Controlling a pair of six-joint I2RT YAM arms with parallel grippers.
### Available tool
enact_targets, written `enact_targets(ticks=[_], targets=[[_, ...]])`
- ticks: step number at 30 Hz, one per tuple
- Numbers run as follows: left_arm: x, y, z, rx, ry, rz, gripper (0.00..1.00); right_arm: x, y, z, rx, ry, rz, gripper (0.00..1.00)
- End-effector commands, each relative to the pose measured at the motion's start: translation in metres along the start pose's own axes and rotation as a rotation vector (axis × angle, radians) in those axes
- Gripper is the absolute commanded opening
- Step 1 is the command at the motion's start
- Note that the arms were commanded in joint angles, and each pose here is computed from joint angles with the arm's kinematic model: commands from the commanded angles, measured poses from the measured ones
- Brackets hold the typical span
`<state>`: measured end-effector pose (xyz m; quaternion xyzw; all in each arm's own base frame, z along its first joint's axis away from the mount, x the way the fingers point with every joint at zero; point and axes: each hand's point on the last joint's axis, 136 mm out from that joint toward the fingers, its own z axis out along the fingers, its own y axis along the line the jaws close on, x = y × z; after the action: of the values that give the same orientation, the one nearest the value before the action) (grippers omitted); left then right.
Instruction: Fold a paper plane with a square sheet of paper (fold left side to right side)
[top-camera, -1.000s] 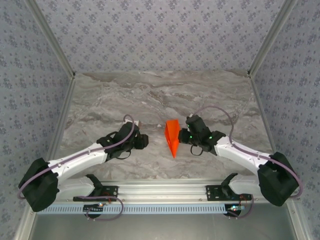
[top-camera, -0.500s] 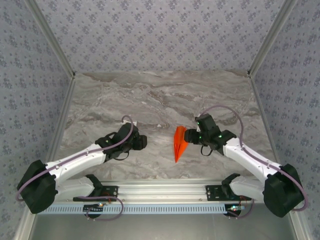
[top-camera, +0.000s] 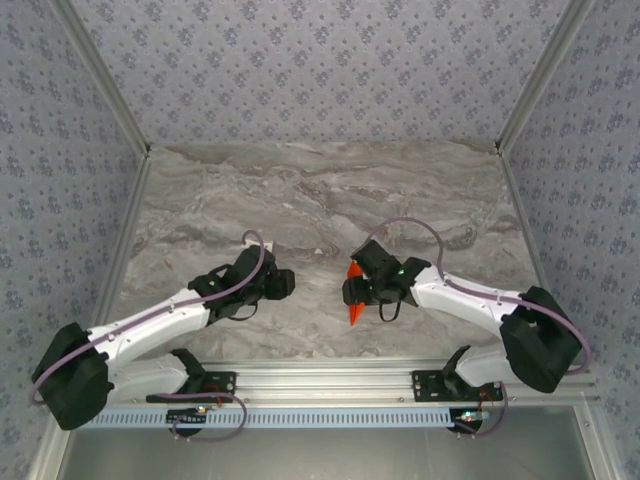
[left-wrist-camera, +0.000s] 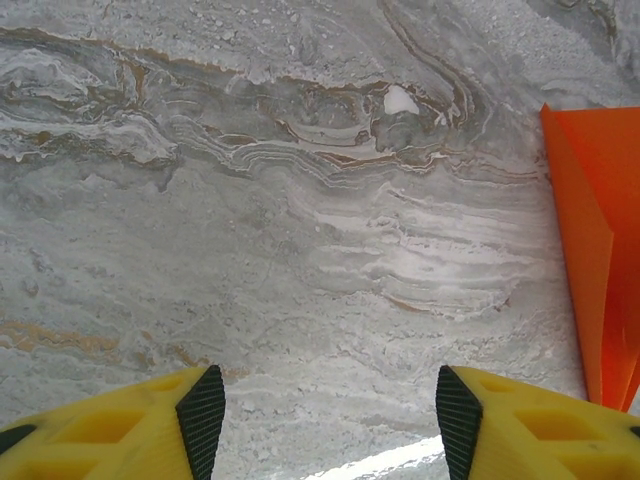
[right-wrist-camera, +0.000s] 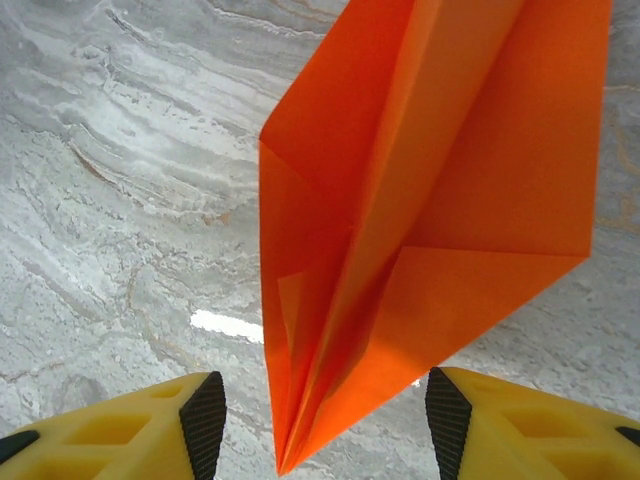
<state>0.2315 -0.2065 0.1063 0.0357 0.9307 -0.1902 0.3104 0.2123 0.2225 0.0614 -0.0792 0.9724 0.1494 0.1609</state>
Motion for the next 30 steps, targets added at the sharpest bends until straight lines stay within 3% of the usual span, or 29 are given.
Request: enact_targets(ticks=[1,11,25,30], targets=[[-0.005,0.003,-0.004,-0.009,-0.028,0.005,0.61,-0.004,0.000,0.001,0.046,0.003,0.009,0.58],[-0.004,0.006,-0.006,-0.018,-0.033,0.008,0.62,0.003,-0.004,0.013,0.088,0.033,0.008,0.48],[-0.002,0.008,-0.005,-0.023,-0.026,0.004,0.63,0.005,-0.005,0.029,0.113,0.052,0.008,0.42],[0.000,0.009,-0.005,-0.027,-0.023,0.005,0.63,0.002,-0.010,0.033,0.155,0.052,0.001,0.33]])
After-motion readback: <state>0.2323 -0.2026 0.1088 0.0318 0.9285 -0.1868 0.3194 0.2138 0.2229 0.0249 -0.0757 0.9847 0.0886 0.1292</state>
